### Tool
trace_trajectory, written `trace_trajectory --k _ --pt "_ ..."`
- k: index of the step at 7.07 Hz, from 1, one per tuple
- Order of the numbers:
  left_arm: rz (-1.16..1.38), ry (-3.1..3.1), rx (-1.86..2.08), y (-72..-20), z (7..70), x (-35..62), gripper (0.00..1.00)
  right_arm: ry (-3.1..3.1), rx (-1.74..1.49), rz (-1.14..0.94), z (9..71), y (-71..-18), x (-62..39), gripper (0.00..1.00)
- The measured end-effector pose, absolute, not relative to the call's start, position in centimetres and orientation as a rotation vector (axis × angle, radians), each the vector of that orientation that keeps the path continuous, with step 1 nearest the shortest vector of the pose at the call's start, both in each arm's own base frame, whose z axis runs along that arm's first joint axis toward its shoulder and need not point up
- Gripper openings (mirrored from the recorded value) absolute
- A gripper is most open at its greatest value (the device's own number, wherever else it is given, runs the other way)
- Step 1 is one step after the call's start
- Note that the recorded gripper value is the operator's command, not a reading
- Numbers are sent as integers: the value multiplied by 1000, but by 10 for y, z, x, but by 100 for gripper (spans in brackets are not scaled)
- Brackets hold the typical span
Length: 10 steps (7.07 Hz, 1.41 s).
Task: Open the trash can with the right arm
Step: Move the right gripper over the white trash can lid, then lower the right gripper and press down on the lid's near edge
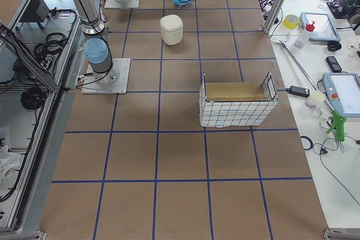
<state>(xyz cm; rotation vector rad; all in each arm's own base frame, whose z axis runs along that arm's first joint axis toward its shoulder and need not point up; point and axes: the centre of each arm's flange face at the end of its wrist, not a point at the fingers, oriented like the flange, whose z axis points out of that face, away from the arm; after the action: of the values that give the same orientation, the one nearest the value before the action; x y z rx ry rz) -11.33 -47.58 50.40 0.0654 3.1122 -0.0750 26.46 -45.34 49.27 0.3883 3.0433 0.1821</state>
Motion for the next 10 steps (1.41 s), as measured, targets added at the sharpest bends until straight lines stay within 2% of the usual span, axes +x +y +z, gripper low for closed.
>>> trace_trajectory --k 5,10 --pt "-76 3112 66 -476 504 -113 100 3043 414 269 430 -431 286 0" --pt "-75 3112 65 -476 504 -113 100 3064 339 238 372 -424 280 0"
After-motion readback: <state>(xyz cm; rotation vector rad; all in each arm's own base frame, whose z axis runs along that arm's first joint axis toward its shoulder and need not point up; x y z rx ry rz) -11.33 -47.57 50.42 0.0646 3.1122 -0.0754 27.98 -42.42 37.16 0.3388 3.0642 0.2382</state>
